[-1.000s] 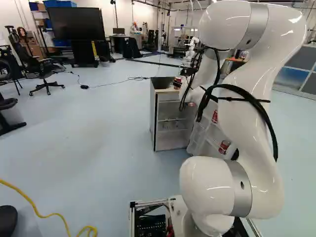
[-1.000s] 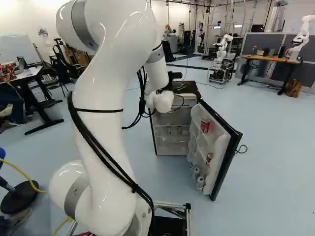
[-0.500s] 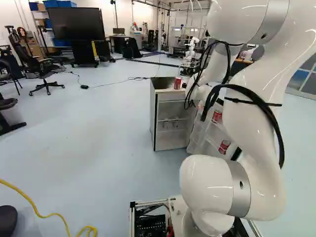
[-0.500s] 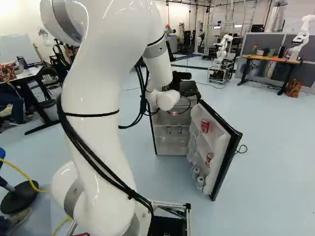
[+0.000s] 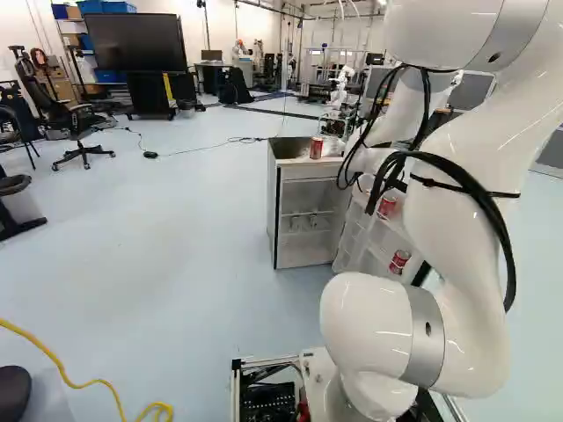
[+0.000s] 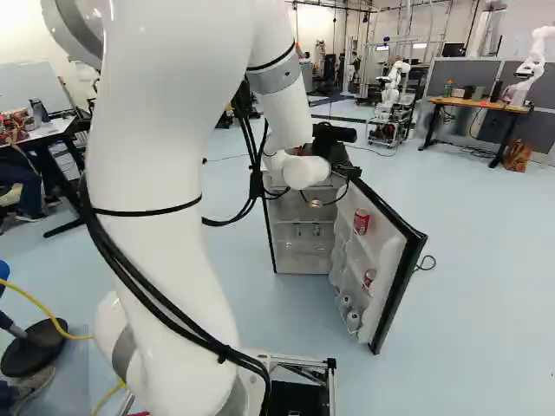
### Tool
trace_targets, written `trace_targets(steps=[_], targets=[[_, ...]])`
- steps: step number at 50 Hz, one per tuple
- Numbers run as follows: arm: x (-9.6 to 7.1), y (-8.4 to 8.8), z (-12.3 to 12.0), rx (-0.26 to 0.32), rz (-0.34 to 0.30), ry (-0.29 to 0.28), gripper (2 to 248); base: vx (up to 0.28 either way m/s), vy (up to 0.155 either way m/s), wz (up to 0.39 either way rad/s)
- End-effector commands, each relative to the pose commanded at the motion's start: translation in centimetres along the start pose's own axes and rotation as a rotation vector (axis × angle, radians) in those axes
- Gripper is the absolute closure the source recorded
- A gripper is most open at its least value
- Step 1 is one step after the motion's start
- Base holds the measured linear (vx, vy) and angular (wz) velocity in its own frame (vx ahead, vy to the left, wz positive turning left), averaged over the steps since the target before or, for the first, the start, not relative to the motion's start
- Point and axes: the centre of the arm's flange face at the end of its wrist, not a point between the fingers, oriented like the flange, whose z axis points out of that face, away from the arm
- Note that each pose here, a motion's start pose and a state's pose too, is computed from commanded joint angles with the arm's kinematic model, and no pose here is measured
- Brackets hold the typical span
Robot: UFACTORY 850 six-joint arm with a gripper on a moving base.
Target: Grab a drink from the fridge
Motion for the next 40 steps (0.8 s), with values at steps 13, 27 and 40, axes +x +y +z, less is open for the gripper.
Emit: trace_targets(steps=[13, 27, 40], targets=[[1.0, 2.3, -0.5, -0.068, 0.049, -0.023, 3, 0.000, 0.000, 0.000], [2.0, 4.6, -0.7, -0.128, 0.095, -0.054, 3, 0.000, 0.000, 0.000], [2.9, 6.6, -0.7, -0.174, 0.137, -0.100, 3, 0.000, 0.000, 0.000]])
